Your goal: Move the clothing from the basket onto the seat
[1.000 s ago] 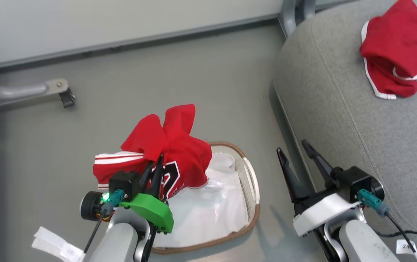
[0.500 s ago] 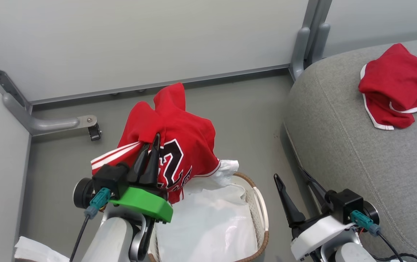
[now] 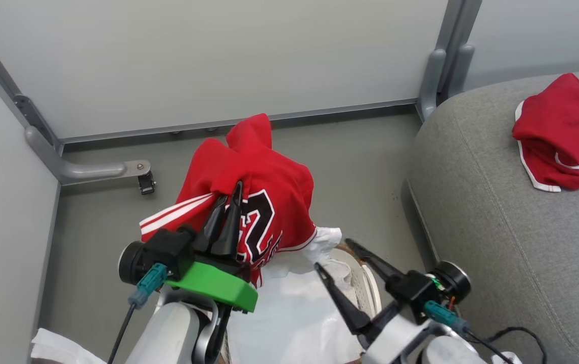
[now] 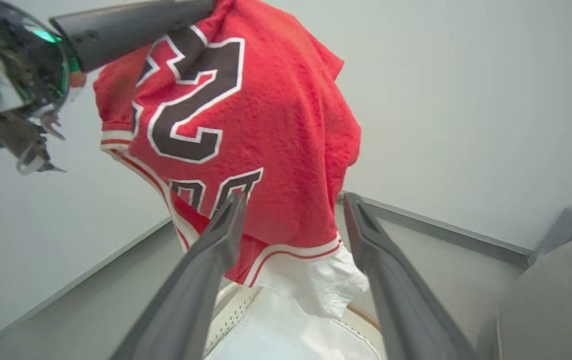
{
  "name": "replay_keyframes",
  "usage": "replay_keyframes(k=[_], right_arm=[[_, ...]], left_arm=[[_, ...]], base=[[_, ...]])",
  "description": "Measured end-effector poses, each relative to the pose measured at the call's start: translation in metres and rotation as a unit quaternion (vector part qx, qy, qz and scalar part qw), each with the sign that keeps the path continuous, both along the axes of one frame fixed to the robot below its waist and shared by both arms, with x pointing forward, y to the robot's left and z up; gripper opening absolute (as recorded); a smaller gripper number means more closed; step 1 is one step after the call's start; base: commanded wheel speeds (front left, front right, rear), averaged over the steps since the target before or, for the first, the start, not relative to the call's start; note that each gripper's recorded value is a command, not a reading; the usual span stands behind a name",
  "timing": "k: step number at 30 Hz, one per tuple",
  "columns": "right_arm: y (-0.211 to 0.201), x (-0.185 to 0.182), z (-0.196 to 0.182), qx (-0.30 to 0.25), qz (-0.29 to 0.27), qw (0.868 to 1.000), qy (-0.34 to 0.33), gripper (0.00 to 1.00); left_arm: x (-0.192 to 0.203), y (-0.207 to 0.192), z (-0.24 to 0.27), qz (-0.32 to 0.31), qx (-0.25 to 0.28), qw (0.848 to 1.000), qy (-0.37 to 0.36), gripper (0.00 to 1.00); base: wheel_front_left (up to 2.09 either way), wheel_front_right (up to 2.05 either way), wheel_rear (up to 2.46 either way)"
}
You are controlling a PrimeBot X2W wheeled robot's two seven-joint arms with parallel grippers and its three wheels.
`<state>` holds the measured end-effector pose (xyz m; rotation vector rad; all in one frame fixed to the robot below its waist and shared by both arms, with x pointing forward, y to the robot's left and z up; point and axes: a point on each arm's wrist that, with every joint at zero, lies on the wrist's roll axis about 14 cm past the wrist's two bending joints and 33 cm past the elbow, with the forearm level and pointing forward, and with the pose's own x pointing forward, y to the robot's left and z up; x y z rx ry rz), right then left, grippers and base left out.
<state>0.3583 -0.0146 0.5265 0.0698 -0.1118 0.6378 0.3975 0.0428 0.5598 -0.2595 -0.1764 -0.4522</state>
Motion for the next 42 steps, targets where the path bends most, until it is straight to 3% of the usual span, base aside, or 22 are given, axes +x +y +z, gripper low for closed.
replay_keyframes(k=[8,22,23,24,26,42], right_arm=[[0.064,-0.005,0.011,-0.031,0.109,0.993,-0.032,1.00],[0.088,0.019,0.004,-0.062,0.121,0.990,-0.029,1.00],[0.089,0.019,0.005,-0.057,0.121,0.991,-0.026,0.83],[0.090,0.019,0.005,-0.053,0.122,0.991,-0.024,0.47],[0.091,0.020,0.007,-0.046,0.122,0.991,-0.022,0.00],[0.070,0.040,0.005,-0.030,0.080,0.996,-0.005,0.00]], left_arm=[[-0.007,-0.007,-0.003,-0.012,-0.009,1.000,0.010,0.00],[-0.027,-0.026,-0.001,-0.046,-0.028,0.998,0.021,0.00],[-0.028,-0.027,-0.001,-0.047,-0.030,0.998,0.021,0.00],[-0.029,-0.027,-0.001,-0.048,-0.030,0.998,0.021,0.00],[-0.031,-0.027,-0.001,-0.048,-0.032,0.998,0.022,0.00],[-0.026,-0.030,-0.005,-0.048,-0.034,0.998,0.030,0.00]], base=[[0.00,0.00,0.00],[0.00,0.00,0.00],[0.00,0.00,0.00],[0.00,0.00,0.00],[0.00,0.00,0.00],[0.00,0.00,0.00]])
